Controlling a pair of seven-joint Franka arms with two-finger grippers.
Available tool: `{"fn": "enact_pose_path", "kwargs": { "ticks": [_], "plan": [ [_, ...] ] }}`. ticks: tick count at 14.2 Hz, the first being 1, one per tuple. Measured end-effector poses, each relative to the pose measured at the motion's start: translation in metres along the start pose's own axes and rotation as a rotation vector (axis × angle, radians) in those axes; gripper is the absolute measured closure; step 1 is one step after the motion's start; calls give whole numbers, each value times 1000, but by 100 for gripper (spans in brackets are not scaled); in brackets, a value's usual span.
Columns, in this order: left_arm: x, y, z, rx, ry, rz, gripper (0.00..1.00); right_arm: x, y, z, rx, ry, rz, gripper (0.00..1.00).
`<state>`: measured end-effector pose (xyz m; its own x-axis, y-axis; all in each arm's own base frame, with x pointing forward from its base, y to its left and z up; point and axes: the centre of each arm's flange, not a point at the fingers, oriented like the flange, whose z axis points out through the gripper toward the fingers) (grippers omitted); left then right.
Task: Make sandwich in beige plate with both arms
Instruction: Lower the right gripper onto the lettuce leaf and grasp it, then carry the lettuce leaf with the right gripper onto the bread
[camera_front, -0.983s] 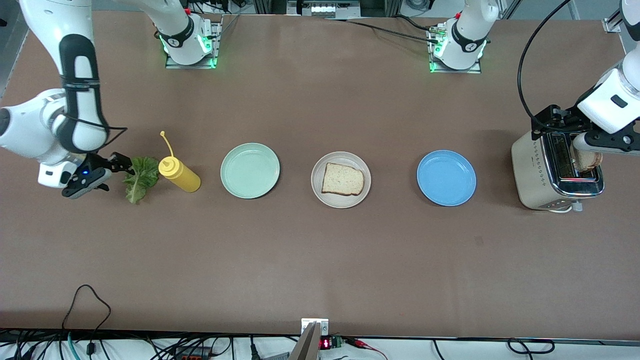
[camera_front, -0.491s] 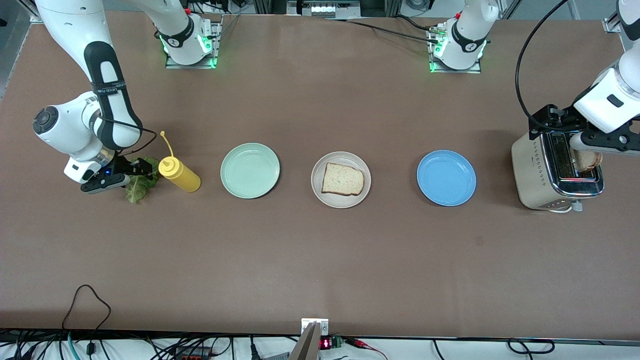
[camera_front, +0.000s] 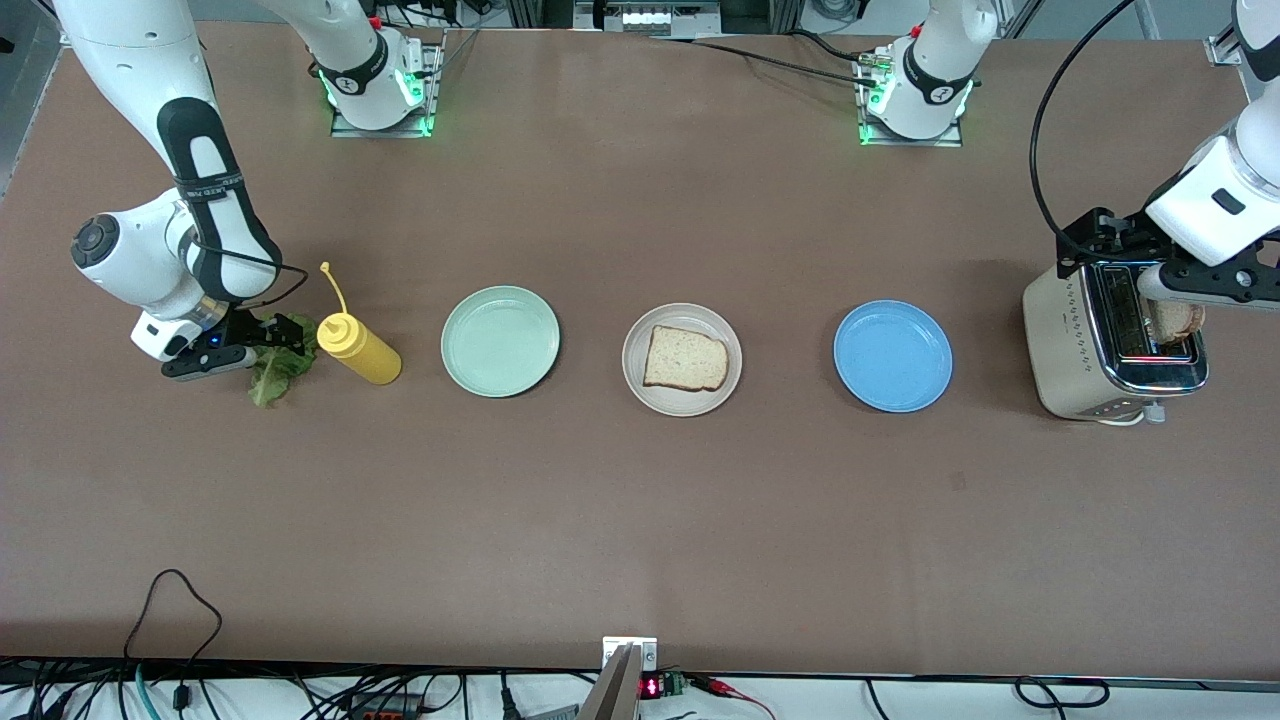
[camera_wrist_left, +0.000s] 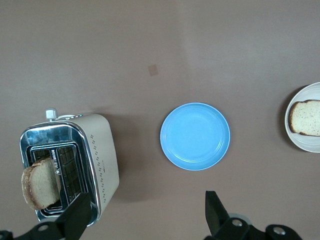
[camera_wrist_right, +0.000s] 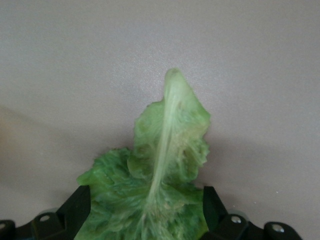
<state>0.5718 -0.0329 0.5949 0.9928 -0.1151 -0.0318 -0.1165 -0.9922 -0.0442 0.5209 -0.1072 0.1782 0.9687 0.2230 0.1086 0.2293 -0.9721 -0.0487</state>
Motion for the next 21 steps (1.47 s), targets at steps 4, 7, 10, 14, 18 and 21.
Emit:
{"fn": "enact_pose_path", "kwargs": {
  "ticks": [4,7,10,14,18,21],
  "plan": [
    [-1,0,1,0,-6,0,0,-1,4,-1,-9,-1,-17,40],
    [-1,0,1,0,-8,0,0,0,6,-4,-12,6,-25,70],
    [-1,0,1,0,-9,0,0,10,-3,-13,-4,31,-52,91],
    [-1,1,1,0,-10,1,0,39,-22,-59,1,122,-171,91],
    [-1,1,1,-1,-11,2,0,77,-39,-143,-6,206,-335,92],
    [-2,2,0,0,-11,2,0,104,-58,-200,-8,227,-446,92]
  ]
}}
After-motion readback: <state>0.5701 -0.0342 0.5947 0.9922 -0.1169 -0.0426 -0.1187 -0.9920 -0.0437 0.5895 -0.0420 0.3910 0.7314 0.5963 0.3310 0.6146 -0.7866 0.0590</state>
